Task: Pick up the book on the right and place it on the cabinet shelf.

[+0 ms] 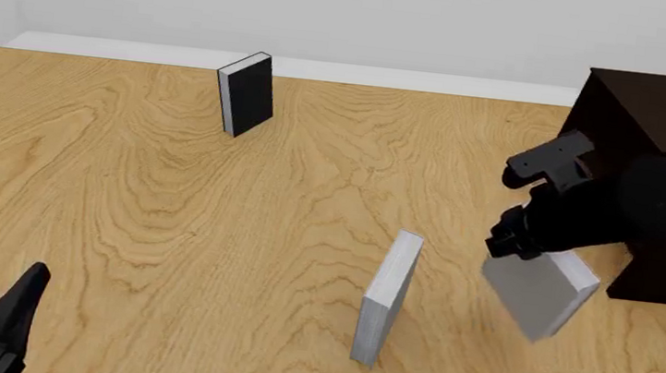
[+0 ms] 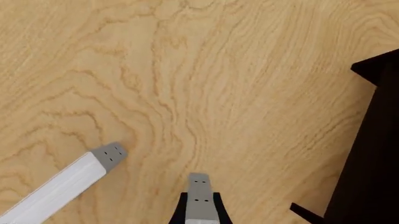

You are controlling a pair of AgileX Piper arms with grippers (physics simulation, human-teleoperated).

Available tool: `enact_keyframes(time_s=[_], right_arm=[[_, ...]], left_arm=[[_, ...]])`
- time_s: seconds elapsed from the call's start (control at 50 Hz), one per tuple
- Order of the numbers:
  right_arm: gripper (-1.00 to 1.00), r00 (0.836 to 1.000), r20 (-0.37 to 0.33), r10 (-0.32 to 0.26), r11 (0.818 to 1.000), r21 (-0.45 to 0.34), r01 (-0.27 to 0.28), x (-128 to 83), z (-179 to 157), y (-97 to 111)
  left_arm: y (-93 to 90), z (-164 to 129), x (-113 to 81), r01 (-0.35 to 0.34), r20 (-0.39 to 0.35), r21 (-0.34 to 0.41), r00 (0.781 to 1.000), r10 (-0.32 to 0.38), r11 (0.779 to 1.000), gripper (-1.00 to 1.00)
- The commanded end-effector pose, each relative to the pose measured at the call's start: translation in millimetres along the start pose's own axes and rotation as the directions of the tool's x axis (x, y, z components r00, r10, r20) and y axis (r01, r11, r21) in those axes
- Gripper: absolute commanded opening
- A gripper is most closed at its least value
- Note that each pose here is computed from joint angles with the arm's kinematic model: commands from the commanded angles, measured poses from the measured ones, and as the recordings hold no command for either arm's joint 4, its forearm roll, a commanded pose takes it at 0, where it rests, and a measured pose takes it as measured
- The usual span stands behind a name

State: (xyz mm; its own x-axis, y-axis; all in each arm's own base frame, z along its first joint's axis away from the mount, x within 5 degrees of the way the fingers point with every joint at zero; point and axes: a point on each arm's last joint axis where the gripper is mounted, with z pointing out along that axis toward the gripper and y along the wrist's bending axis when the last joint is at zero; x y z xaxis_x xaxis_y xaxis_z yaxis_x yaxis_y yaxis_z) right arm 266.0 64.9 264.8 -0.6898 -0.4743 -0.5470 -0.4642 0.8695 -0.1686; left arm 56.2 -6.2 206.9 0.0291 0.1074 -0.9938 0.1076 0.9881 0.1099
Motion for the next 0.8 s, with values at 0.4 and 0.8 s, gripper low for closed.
enact_keyframes(time_s=[0.4, 0.8], right_arm=[[-1.0, 0.931, 0.214, -0.294, 0.953, 0.136, 0.27, -42, -22, -9], [-1.0, 0.806, 0.252, -0.536, 0.831, 0.325, 0.452, -26, 2, -18]], left_arm=[[-0.3, 0, -0.6, 0.001, 0.007, 0.005, 1.0, -0.001, 1.0, 1.0], [-0.7, 0, -1.2, 0.002, 0.013, 0.013, 1.0, -0.002, 1.0, 1.0]])
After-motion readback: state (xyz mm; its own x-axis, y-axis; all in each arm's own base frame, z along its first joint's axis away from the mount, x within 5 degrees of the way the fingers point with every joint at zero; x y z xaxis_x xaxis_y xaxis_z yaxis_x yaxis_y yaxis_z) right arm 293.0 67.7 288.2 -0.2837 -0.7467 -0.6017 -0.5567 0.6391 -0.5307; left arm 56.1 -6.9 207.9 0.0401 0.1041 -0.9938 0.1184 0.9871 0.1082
